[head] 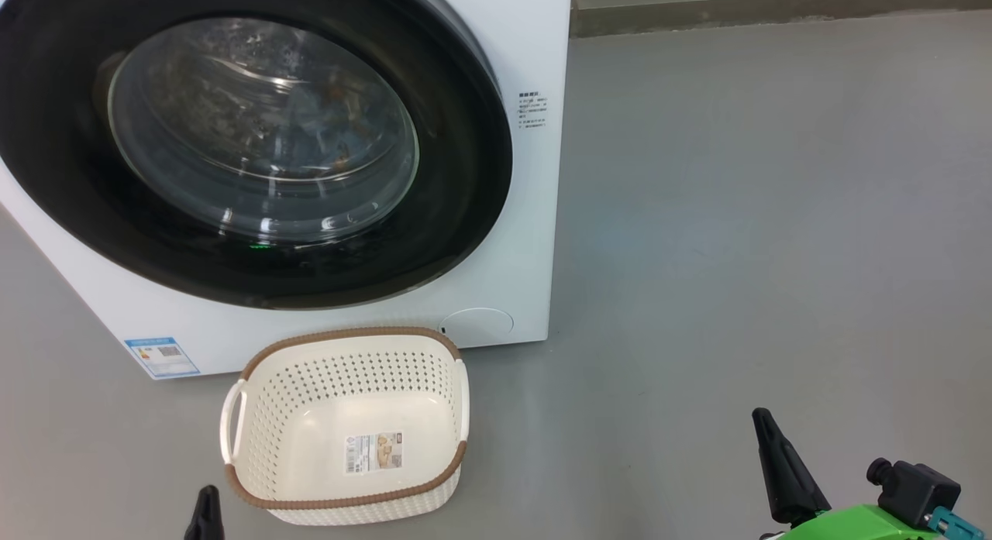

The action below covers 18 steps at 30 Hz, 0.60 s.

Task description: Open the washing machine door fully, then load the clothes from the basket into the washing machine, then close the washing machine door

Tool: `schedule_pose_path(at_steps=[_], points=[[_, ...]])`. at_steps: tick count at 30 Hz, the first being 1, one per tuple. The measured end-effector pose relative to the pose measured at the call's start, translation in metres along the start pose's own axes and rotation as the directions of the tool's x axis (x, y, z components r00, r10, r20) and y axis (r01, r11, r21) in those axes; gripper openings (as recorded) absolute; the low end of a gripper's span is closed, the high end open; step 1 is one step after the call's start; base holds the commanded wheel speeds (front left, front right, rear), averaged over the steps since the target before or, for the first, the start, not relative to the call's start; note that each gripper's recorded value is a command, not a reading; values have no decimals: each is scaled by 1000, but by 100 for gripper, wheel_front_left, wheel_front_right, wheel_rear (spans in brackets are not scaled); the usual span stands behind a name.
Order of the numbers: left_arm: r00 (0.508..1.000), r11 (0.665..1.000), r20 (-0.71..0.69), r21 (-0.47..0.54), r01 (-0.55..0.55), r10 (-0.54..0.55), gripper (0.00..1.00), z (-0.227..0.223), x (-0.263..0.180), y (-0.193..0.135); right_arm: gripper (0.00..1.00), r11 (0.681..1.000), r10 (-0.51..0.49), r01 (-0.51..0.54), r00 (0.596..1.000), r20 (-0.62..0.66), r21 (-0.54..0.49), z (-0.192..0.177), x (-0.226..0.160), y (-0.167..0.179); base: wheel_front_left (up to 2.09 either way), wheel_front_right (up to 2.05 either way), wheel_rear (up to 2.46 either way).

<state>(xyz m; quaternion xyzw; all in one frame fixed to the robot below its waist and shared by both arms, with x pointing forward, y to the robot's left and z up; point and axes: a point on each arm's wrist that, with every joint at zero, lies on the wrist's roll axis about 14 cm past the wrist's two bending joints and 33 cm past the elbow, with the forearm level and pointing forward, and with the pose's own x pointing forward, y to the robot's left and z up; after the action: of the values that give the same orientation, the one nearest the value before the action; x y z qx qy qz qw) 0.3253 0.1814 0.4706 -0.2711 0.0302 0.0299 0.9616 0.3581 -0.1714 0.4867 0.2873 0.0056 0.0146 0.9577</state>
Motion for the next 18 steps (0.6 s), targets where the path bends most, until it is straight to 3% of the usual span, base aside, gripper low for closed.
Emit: schedule_pose_path(at_steps=[18], points=[[1000, 977, -20, -211, -15, 11, 0, 1, 11, 1, 0, 981, -47, 49, 999, -16, 187, 1, 2, -11, 0, 0, 0]])
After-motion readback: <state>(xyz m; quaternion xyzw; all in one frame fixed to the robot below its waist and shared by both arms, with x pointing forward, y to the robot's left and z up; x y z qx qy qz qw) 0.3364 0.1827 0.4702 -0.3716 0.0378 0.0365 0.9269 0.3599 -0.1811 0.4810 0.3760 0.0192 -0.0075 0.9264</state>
